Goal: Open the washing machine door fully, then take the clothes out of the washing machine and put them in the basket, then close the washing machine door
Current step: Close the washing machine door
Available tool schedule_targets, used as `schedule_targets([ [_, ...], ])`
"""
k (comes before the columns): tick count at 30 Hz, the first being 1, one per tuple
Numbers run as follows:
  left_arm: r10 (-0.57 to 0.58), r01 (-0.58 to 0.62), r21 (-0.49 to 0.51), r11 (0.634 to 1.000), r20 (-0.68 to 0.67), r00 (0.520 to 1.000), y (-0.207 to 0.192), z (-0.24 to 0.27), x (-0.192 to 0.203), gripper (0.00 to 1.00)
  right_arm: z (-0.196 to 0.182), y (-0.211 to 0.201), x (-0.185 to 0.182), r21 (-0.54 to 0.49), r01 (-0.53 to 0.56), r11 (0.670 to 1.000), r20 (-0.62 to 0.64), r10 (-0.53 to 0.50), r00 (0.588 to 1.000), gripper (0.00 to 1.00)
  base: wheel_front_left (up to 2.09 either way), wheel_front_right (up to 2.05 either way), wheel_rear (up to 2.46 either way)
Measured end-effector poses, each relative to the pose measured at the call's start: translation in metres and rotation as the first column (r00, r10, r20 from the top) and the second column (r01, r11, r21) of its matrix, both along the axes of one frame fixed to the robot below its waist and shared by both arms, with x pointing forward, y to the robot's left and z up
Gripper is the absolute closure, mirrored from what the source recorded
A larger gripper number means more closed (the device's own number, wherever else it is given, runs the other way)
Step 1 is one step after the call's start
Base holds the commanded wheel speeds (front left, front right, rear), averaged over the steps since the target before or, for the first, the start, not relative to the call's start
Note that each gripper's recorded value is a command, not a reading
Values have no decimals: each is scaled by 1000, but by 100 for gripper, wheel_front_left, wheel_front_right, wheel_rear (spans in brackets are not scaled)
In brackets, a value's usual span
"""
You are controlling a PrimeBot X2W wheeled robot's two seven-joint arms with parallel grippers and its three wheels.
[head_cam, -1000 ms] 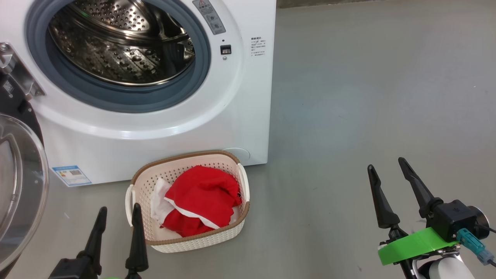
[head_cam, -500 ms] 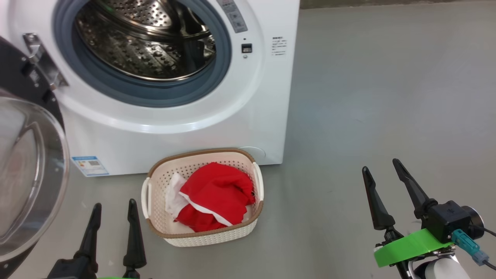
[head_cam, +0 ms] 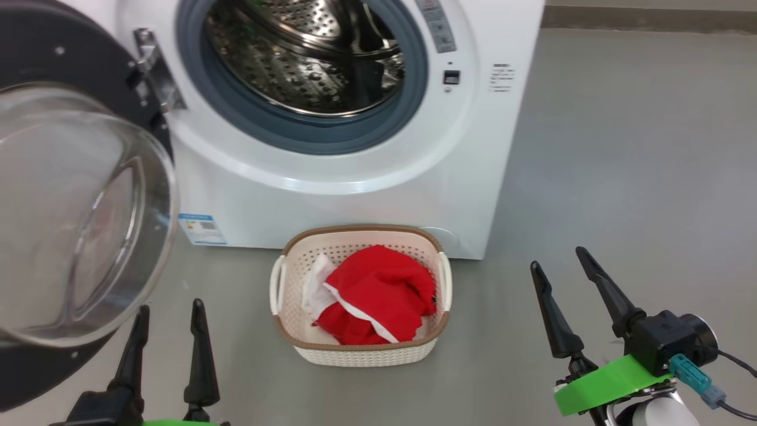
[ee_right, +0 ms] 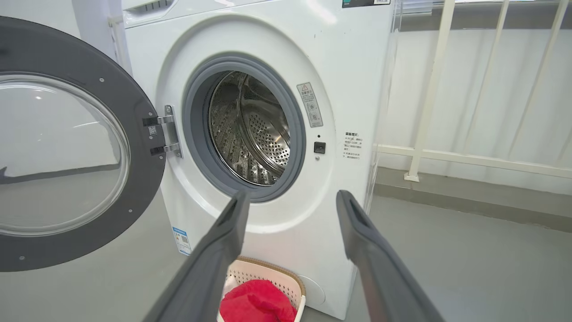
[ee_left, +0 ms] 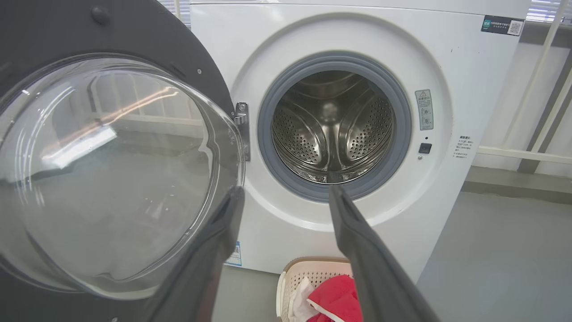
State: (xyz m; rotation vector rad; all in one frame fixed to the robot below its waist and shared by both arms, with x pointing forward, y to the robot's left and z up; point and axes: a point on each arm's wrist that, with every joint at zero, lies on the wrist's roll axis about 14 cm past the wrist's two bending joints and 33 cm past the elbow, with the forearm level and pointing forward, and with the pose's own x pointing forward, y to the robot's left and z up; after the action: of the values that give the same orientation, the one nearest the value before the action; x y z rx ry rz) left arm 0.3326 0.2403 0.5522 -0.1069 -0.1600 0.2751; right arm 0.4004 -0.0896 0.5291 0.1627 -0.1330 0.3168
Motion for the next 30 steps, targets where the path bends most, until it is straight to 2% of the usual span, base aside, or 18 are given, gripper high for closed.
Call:
schedule_targets([
  [6,79,-79,5,997,9,997,21,6,-19,0,3,33,3,-5,-94,996,11,94,995,0,0,0,0],
  [14,199,-199,20,980,13,980,50,11,-52,0,12,88,5,-12,-245,970,39,245,969,0,0,0,0],
  [30,408,-409,35,912,32,913,93,19,-116,0,18,170,-10,-14,-465,885,59,465,883,0,0,0,0],
])
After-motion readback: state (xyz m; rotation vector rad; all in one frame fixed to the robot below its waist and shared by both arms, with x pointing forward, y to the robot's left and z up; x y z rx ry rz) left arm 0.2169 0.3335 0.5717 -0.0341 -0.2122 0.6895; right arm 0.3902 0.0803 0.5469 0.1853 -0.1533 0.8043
